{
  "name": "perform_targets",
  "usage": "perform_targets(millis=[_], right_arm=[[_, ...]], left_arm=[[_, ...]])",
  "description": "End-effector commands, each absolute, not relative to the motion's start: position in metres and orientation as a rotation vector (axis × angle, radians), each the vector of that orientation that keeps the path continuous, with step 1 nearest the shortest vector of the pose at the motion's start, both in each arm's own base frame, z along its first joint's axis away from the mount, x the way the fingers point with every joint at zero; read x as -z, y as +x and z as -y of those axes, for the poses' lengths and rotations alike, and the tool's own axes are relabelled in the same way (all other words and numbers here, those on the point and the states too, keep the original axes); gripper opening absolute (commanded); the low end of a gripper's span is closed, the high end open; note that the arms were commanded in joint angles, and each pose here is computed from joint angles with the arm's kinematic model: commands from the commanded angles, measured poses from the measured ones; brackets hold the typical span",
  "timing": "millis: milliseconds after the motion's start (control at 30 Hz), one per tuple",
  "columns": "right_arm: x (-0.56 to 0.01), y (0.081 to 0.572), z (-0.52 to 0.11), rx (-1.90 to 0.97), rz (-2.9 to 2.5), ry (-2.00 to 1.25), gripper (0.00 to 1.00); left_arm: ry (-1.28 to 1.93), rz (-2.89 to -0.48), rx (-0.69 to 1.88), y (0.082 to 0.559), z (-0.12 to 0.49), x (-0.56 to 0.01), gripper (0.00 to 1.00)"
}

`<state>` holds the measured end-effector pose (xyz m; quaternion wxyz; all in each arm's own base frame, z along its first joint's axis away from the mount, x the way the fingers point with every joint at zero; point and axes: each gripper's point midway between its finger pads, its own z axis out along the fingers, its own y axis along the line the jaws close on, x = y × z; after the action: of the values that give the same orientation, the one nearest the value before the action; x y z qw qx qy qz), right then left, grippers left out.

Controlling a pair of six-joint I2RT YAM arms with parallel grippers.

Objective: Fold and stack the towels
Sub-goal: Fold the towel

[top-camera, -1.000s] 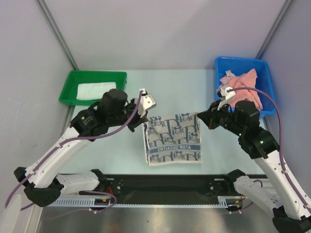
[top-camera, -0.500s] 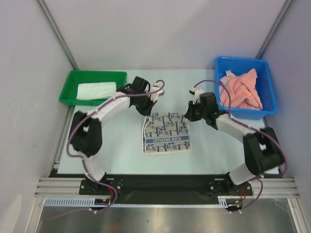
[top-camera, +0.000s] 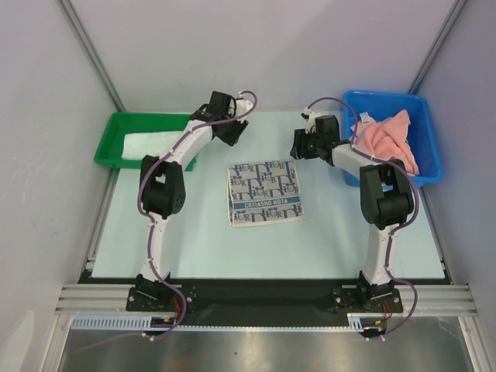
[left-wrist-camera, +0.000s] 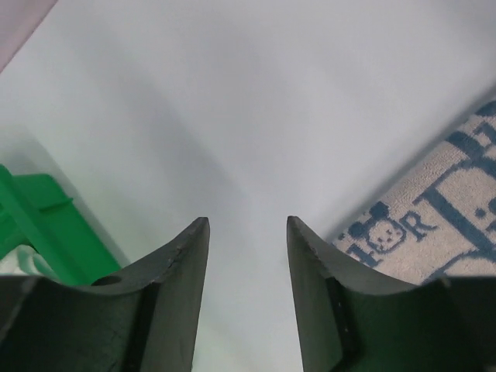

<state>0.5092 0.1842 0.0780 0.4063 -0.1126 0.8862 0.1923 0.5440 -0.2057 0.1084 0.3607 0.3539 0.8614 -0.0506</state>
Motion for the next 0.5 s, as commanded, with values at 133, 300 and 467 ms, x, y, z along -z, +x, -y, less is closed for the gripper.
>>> perform_targets(millis=[133, 300, 467], right_arm=[[-0.107, 0.46, -0.192, -0.547, -2.373, -0.167, 0.43], [-0.077, 0.407, -0.183, -0.541, -2.576, -0.017, 0.31], [-0.056, 0.366, -0.168, -0.455, -2.676, 0.029, 0.29]], left_arm=[[0.657, -2.298, 0.375, 0.485, 0.222, -0.142, 0.45], [0.461, -2.523, 0.319, 0.401, 0.209, -0.097, 0.44], [0.403, -2.456, 0.401, 0.333, 0.229, -0.109, 0.46]])
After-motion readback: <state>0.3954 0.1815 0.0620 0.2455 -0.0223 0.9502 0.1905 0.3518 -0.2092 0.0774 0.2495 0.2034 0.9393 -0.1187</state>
